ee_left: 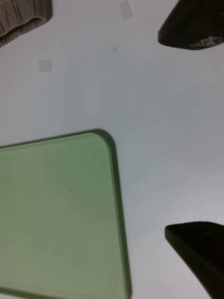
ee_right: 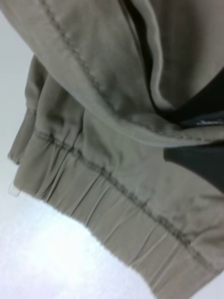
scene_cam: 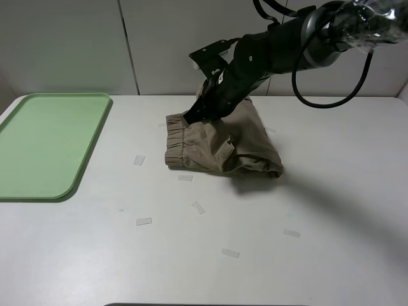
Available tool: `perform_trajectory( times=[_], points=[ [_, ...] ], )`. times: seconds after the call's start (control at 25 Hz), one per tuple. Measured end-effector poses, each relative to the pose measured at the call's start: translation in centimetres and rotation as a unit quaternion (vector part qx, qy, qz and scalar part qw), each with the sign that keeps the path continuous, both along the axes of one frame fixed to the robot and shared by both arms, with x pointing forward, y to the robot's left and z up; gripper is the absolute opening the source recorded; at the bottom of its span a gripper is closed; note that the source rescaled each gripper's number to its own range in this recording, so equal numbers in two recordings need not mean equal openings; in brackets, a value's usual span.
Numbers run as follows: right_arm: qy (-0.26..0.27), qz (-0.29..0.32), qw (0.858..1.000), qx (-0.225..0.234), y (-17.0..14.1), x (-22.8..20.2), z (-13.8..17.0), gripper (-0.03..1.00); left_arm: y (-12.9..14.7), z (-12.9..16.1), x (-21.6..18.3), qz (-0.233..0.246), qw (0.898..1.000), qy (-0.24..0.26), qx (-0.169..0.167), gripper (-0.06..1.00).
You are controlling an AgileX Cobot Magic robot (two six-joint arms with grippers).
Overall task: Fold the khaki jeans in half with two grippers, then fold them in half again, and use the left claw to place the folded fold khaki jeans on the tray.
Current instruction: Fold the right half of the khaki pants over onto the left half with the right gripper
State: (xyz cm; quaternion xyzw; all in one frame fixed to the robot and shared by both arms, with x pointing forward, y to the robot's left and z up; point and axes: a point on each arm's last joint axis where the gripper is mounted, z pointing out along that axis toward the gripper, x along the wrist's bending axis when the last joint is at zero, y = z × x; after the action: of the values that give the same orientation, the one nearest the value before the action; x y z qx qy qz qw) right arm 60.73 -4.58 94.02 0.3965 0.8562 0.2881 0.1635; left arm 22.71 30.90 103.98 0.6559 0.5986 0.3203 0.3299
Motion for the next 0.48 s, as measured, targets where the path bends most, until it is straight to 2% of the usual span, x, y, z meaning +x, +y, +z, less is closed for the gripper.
perform_trajectory(
  times=[0.32,0.36,0.4,0.48],
  points=[
    [-0.017,0.007,1.0,0.022,1.2,-0.4,0.3,0.06,0.0,0.0,0.0,0.0,1.0,0.0,0.0,0.86],
    [-0.019,0.007,1.0,0.023,1.2,-0.4,0.3,0.1,0.0,0.0,0.0,0.0,1.0,0.0,0.0,0.86],
    [-0.021,0.008,0.999,0.024,1.4,-0.4,0.4,0.21,0.0,0.0,0.0,0.0,1.0,0.0,0.0,0.86],
    [-0.032,0.012,0.999,0.03,1.6,-0.4,0.5,0.53,0.0,0.0,0.0,0.0,1.0,0.0,0.0,0.86]
  ],
)
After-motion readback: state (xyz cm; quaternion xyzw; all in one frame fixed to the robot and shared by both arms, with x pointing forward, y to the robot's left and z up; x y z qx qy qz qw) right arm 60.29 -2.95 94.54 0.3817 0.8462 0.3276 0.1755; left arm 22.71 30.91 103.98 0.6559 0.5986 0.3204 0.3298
